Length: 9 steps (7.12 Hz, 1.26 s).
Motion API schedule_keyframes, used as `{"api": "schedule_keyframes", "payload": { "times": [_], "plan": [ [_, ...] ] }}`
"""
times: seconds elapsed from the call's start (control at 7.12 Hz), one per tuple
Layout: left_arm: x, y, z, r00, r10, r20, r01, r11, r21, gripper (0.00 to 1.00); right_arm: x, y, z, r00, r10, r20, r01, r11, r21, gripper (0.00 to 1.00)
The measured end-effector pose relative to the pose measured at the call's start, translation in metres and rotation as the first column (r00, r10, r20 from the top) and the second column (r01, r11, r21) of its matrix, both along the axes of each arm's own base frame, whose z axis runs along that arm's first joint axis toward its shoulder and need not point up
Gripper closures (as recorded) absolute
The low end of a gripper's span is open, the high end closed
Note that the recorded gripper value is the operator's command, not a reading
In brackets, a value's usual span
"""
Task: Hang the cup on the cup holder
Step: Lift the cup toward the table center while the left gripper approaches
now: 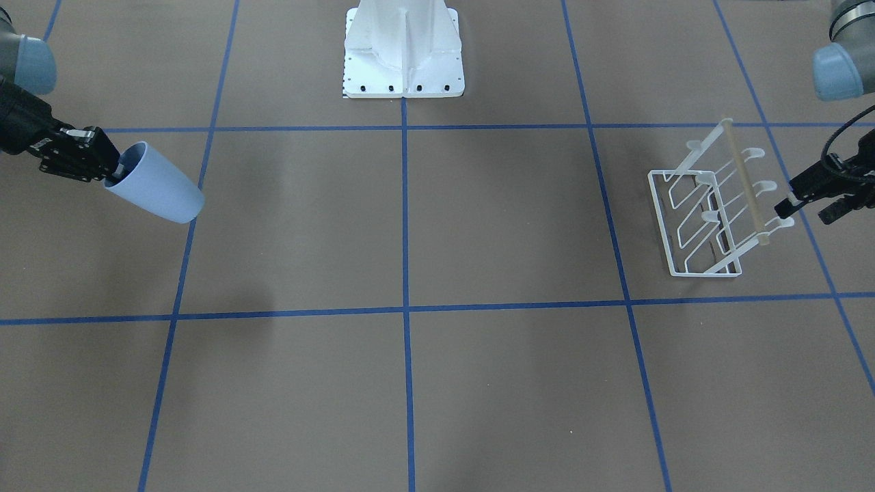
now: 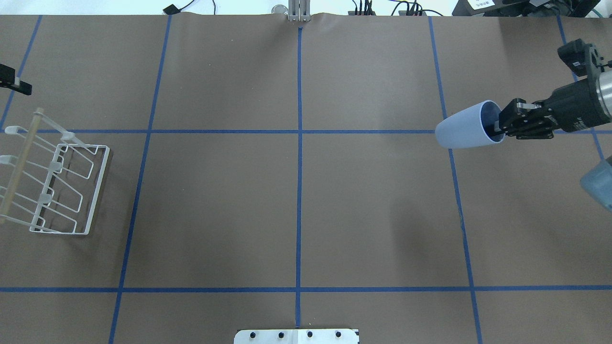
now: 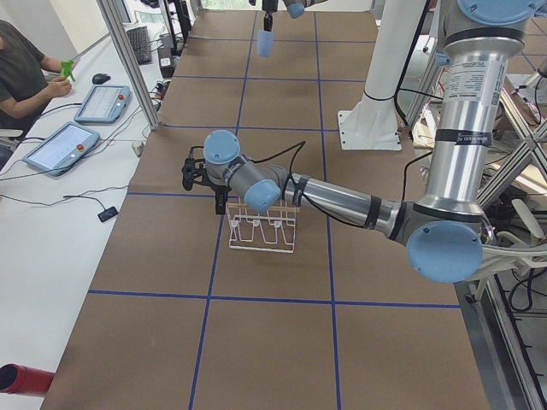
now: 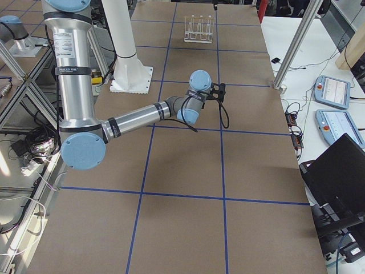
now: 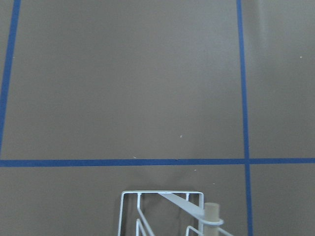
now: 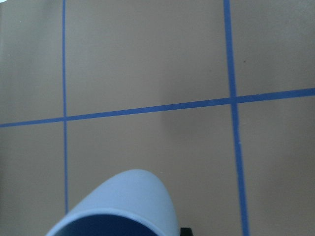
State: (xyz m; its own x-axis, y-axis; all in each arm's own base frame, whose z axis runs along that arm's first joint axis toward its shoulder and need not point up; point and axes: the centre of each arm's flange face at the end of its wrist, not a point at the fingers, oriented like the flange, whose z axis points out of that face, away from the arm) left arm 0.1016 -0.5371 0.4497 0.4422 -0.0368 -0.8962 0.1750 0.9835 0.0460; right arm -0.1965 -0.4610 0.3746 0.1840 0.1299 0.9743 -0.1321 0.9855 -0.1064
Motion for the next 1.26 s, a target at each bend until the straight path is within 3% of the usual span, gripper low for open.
{"api": "schedule_keyframes", "payload": {
  "times": [0.42, 0.7, 0.98, 1.26],
  "plan": [
    [0.083, 0.003, -0.105, 0.991, -0.008, -0.130, -0.008, 0.993, -0.121, 0.02, -0.042, 0.006, -0.059, 0.991, -0.001, 0.132, 0.019, 0.991, -0.136, 1.00],
    [0.129, 0.024, -0.155, 0.966, -0.004, -0.260, -0.040, 0.986, -0.163, 0.03, -0.070, 0.011, -0.104, 0.978, -0.011, 0.210, 0.067, 0.963, -0.260, 1.00],
    [0.178, 0.057, -0.198, 0.913, 0.043, -0.406, -0.122, 0.978, -0.171, 0.02, -0.086, 0.020, -0.135, 0.966, -0.037, 0.254, 0.112, 0.950, -0.290, 1.00],
    [0.197, 0.085, -0.232, 0.841, 0.070, -0.537, -0.176, 0.973, -0.149, 0.02, -0.096, 0.036, -0.149, 0.946, -0.070, 0.316, 0.164, 0.946, -0.279, 1.00]
  ]
}}
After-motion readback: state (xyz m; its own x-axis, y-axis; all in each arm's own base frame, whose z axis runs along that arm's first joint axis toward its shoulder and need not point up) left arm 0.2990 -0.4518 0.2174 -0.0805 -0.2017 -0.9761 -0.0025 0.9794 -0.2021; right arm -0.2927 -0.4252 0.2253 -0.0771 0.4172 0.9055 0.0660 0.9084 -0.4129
